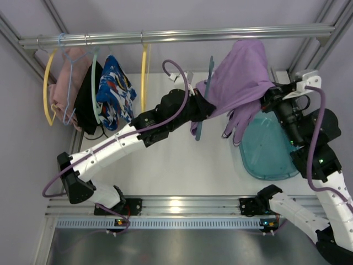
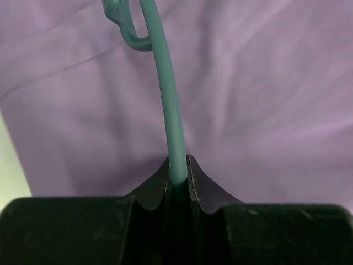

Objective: Remove the trousers from the hanger

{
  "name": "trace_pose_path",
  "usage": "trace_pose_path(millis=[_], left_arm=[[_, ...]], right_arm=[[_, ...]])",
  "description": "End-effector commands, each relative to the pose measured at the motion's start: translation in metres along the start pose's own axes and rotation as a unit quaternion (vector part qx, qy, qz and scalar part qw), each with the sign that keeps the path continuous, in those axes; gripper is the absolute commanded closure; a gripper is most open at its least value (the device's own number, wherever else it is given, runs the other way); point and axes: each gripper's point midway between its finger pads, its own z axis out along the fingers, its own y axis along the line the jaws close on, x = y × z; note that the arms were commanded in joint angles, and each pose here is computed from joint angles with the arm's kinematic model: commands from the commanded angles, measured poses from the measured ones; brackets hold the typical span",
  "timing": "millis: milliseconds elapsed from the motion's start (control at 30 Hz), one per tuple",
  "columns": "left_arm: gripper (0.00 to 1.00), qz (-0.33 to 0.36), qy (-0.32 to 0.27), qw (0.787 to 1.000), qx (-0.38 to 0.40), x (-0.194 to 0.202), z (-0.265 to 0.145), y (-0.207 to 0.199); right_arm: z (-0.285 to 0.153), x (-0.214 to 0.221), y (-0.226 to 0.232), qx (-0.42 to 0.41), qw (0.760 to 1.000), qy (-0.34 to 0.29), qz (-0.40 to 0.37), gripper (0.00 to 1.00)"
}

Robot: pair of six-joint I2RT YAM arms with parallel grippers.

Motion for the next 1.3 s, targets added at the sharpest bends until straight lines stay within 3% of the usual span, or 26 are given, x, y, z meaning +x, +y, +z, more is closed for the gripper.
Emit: trace_pose_path(millis=[0,200,433,633,833,1000,1067,1200,1267], left_arm=[[1.0,0.007,0.007,1.0,-0.027,0.006,-0.003,0.02],[1.0,0.006,0.045,0.999,-0.027,0.031,-0.005,0.034],[1.0,0.024,0.082,0.996,0.005,0.048,-0.019,0.029],[1.0,0.062,0.065,0.995,0.04,0.037,-0.028,0.015],[1.0,0.082,0.035,0.995,0.047,0.019,-0.037,0.009],[1.0,0.101,0.014,0.993,0.06,0.007,-0.042,0.002],[1.0,0.102,0.011,0.993,0.063,0.005,-0.043,-0.001],[1.0,0.114,0.006,0.992,0.059,0.003,-0.045,0.002],[1.0,0.117,-0.003,0.992,0.053,-0.002,-0.047,0.004]], right_arm=[[-0.034,-0.113,-0.017,0.03,0.987,-0.153,0.043,1.0],[-0.065,-0.131,-0.04,0.085,0.982,-0.166,0.024,1.0],[-0.114,-0.101,-0.085,0.215,0.968,-0.125,-0.035,1.0],[-0.138,-0.04,-0.114,0.29,0.951,-0.04,-0.1,1.0],[-0.152,0.028,-0.146,0.371,0.913,0.065,-0.154,1.0],[-0.138,0.107,-0.152,0.355,0.903,0.151,-0.19,1.0],[-0.124,0.125,-0.15,0.339,0.909,0.152,-0.189,1.0],[-0.089,0.193,-0.143,0.285,0.917,0.21,-0.183,1.0],[-0.074,0.203,-0.142,0.279,0.921,0.209,-0.176,1.0]])
